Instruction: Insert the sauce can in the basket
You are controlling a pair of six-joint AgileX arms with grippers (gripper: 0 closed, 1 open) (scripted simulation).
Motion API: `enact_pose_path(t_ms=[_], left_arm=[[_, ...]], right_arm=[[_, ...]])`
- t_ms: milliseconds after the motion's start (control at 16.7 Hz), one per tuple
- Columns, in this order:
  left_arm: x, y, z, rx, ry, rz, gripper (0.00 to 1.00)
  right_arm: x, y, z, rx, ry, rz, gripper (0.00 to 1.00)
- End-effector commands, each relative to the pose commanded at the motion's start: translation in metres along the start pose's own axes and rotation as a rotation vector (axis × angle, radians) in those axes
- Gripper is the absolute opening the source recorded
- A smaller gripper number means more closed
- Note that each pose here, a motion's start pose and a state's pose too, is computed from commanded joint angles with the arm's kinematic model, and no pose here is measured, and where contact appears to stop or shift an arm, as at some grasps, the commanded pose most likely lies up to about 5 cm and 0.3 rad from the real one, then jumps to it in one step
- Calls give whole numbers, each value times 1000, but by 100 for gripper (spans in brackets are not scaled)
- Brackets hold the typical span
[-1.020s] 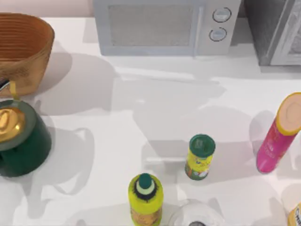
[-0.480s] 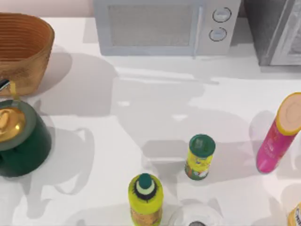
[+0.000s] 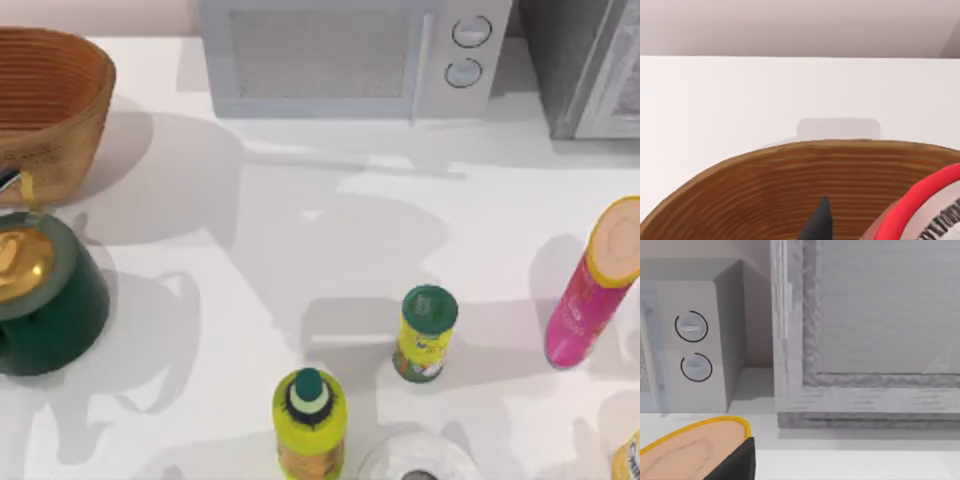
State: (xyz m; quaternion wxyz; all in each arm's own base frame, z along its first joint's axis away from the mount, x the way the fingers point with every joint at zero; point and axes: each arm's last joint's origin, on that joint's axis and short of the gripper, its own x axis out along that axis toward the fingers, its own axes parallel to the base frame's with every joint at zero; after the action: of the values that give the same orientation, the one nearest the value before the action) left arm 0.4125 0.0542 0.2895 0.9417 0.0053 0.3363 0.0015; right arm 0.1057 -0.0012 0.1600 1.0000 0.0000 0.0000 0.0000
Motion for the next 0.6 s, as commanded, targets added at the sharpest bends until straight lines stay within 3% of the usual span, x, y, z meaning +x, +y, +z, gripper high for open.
enact_pose_path(t_ms=[240,600], left_arm=[[1,0,0,0,1,0,0],[1,0,0,0,1,0,45]], right_arm=[[0,0,0,0,0,0,100],[0,0,0,0,0,0,100]])
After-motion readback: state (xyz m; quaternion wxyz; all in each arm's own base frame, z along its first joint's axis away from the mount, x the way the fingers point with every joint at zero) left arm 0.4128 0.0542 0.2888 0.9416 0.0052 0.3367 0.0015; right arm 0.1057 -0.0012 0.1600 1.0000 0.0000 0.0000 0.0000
